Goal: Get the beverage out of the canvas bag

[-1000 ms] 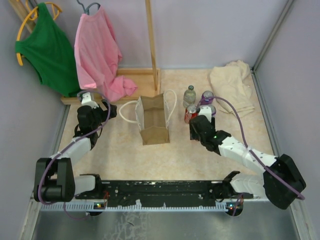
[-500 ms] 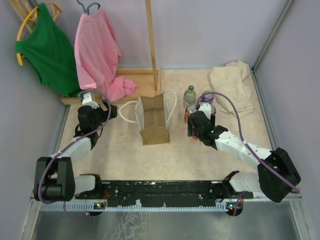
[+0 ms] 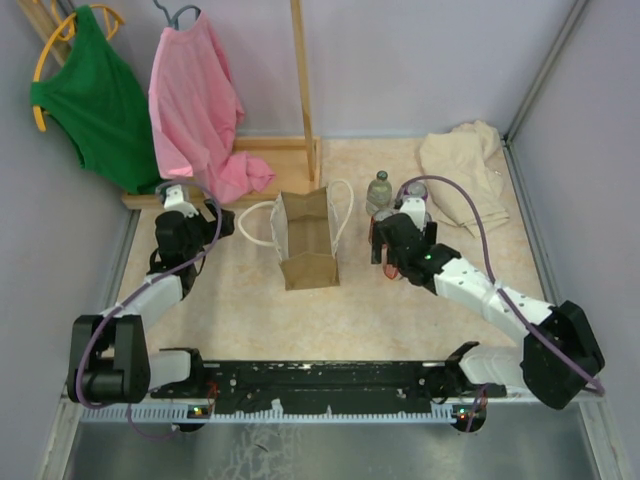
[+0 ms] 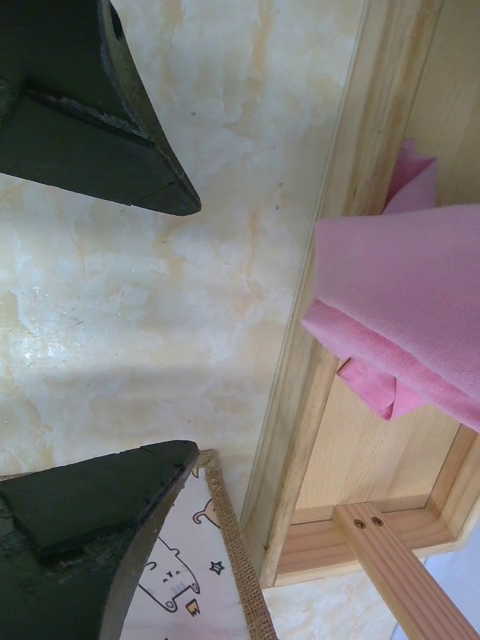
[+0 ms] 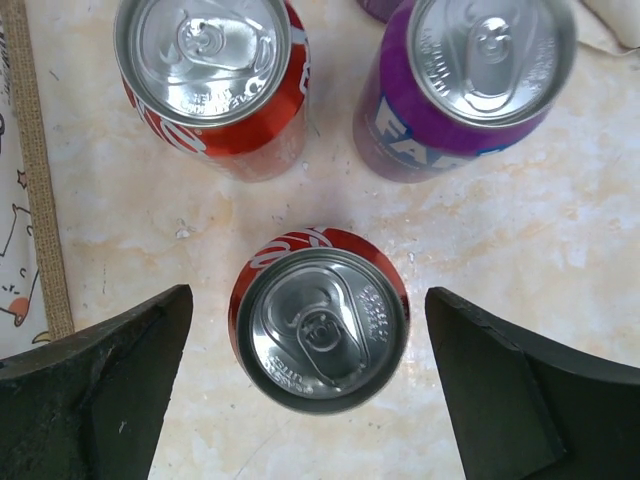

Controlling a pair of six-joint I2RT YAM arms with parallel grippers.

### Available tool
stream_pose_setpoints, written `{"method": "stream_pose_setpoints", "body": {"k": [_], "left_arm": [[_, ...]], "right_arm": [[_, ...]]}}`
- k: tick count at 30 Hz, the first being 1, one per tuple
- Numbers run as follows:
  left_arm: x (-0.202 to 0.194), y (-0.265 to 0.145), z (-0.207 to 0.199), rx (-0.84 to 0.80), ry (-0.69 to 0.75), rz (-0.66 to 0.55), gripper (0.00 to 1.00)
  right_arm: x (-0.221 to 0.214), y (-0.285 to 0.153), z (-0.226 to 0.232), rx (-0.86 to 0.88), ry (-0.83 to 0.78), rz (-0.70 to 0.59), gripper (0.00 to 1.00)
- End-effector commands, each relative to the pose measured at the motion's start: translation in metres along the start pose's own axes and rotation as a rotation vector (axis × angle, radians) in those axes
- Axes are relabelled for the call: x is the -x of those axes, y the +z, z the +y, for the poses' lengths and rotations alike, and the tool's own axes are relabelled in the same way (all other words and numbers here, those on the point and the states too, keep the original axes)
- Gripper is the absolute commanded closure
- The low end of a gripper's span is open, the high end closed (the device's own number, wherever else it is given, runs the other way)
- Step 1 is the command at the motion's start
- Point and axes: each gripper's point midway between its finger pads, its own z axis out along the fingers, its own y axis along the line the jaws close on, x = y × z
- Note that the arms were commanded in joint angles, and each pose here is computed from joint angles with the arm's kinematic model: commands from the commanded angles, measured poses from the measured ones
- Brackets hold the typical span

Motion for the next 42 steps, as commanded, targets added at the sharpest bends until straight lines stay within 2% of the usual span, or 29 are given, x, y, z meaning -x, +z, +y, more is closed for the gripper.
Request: {"method": "stream_pose_setpoints", "body": {"k": [1,6,12,16,20,24,29,42], "left_arm": [[0.025,-0.003,-0.012,-0.032,0.022,-0.068,0.0],[0.032,-0.007,-0.012,-0.029,0.036,-0.096,0.0],[0.038,-0.011,-0.01,-0.014,0.047,-0.122,0.0],[0.044,-0.014,-0.006,0.011,0.047,-0.149,0.0],[0.049,-0.017,-0.002,0.038,0.038,-0.174,0.0],[0.051,-0.018,0.001,0.054,0.032,-0.184,0.0],[0.051,-0.017,0.006,0.086,0.007,-0.189,0.0],[0.049,-0.019,0.012,0.119,-0.005,-0.192,0.0]], "right_arm": [[0.062,-0.031,-0.012,-0.026,0.075,-0.181,0.01],[0.106,-0.05,-0.052,-0.118,0.1,-0.313,0.01],[0.14,-0.056,-0.138,-0.235,0.288,-0.404,0.01],[0.142,-0.069,-0.197,-0.361,0.413,-0.464,0.01],[0.125,-0.087,-0.245,-0.503,0.553,-0.525,0.01],[0.113,-0.134,-0.281,-0.674,0.681,-0.694,0.01],[0.112,-0.171,-0.291,-0.737,0.703,-0.826,0.01],[0.112,-0.163,-0.29,-0.731,0.678,-0.781,0.01]]}}
